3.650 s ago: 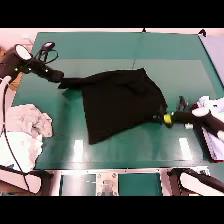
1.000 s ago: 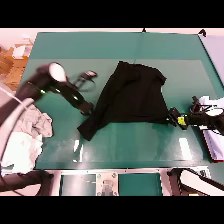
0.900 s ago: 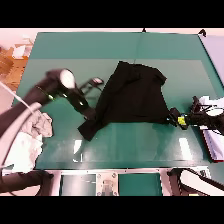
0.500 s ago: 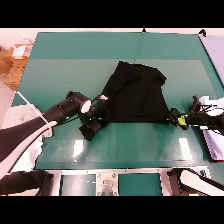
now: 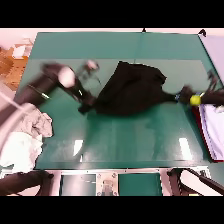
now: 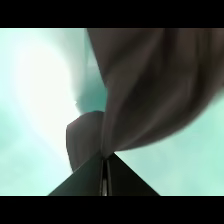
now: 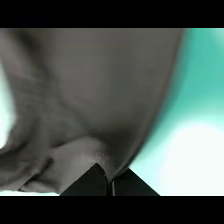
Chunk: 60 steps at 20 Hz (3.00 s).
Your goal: Fold the shirts.
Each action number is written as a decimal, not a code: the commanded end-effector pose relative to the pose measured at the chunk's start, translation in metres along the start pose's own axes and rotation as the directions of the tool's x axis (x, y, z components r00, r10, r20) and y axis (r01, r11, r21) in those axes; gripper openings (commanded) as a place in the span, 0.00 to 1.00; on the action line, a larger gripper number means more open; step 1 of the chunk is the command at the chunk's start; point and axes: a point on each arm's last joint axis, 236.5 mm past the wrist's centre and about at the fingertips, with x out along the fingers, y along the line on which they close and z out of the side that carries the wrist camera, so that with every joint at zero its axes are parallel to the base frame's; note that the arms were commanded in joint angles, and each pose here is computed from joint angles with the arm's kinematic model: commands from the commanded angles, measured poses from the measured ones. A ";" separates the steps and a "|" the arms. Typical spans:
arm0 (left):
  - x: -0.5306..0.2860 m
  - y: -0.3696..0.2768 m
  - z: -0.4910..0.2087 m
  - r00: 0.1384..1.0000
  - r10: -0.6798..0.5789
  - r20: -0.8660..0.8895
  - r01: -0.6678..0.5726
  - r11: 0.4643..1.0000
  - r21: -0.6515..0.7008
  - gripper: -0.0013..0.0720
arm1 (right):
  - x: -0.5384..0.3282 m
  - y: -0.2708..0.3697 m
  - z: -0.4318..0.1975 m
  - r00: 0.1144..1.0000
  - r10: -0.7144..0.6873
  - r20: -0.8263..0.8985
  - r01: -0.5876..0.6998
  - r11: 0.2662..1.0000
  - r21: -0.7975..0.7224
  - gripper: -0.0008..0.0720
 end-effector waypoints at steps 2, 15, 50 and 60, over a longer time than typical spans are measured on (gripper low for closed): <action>-0.220 0.008 0.110 0.811 -0.170 0.559 0.223 0.975 -0.026 0.04 | -0.146 0.200 0.058 0.912 0.346 0.221 -0.257 0.901 -0.351 0.03; -0.578 -0.029 0.078 -0.007 -0.057 0.998 0.118 0.991 0.057 0.05 | -0.365 0.374 0.027 0.555 0.630 0.543 -0.094 0.696 -0.712 0.03; 0.020 0.135 -0.023 0.781 -0.605 0.153 0.590 0.635 -0.499 0.90 | -0.051 -0.177 -0.059 0.976 -0.196 -0.099 0.219 0.914 0.343 0.53; 0.115 0.074 -0.138 0.734 -0.678 0.033 0.492 0.498 -0.714 0.75 | 0.021 -0.176 -0.144 0.934 -0.112 -0.338 0.233 0.910 0.342 0.52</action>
